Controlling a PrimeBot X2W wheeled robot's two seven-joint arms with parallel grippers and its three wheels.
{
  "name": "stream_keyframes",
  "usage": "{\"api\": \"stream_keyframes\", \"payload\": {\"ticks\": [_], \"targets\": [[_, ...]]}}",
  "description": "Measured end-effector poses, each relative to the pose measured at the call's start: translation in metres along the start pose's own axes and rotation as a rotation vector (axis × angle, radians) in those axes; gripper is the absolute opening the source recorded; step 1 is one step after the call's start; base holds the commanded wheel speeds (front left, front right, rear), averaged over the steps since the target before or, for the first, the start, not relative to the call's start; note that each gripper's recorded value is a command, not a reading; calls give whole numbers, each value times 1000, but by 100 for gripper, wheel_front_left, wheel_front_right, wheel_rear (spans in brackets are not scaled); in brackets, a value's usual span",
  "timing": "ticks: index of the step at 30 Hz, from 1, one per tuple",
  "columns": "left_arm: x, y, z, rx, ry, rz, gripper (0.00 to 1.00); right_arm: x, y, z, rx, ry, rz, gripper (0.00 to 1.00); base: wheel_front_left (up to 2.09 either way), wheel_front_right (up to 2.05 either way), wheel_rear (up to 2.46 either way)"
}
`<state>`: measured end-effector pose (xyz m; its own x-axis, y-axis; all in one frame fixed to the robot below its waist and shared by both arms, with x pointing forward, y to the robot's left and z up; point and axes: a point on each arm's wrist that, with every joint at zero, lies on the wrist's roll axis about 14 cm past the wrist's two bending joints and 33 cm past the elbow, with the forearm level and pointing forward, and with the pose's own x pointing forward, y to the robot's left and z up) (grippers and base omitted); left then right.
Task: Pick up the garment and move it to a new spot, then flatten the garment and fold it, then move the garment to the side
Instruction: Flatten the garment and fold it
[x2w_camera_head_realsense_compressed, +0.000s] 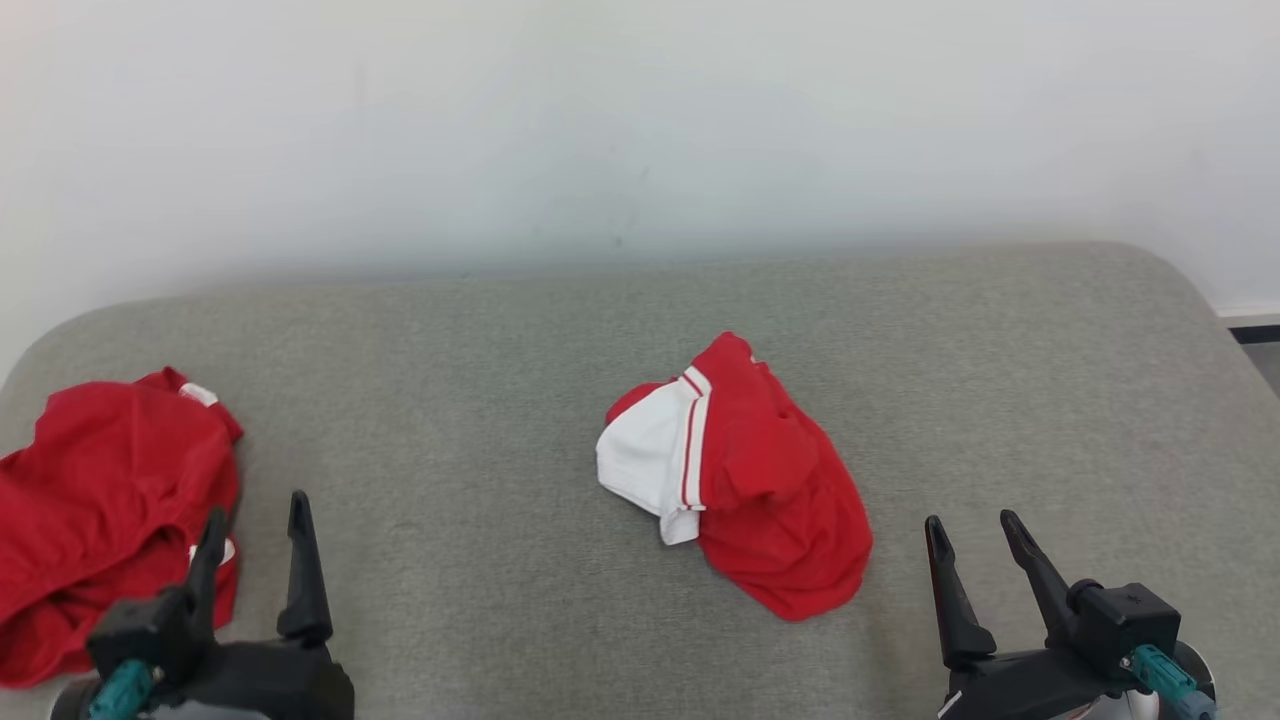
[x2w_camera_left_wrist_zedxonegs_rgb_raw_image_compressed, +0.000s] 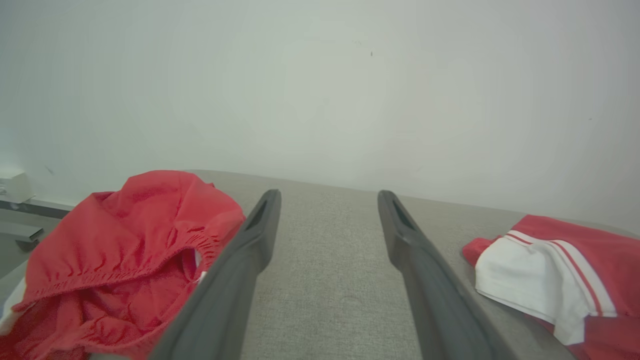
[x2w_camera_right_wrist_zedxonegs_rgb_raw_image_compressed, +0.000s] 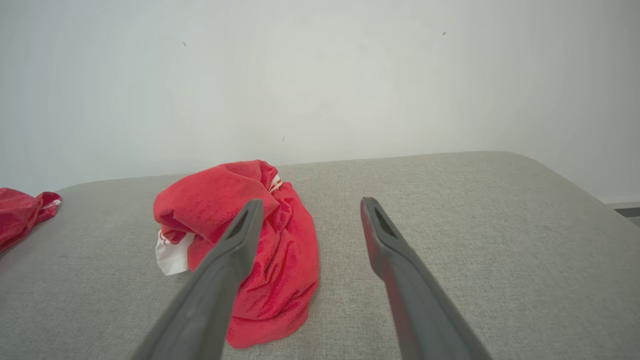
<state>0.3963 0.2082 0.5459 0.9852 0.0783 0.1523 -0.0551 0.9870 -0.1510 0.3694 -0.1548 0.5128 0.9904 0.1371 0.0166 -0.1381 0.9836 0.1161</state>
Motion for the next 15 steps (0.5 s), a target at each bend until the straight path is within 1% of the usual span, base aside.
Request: {"api": "stream_keyframes", "payload": {"ticks": [6, 9, 15], "targets": [[-15, -35, -10, -11, 15, -76, 100, -15, -21, 3, -18, -13, -67, 100, 0, 0, 0], [-19, -49, -13, -21, 21, -115, 100, -20, -21, -1, -31, 1, -70, 100, 0, 0, 0], [-27, -62, -22, -49, 48, -152, 100, -28, -16, -6, -34, 1, -61, 100, 0, 0, 0]]}}
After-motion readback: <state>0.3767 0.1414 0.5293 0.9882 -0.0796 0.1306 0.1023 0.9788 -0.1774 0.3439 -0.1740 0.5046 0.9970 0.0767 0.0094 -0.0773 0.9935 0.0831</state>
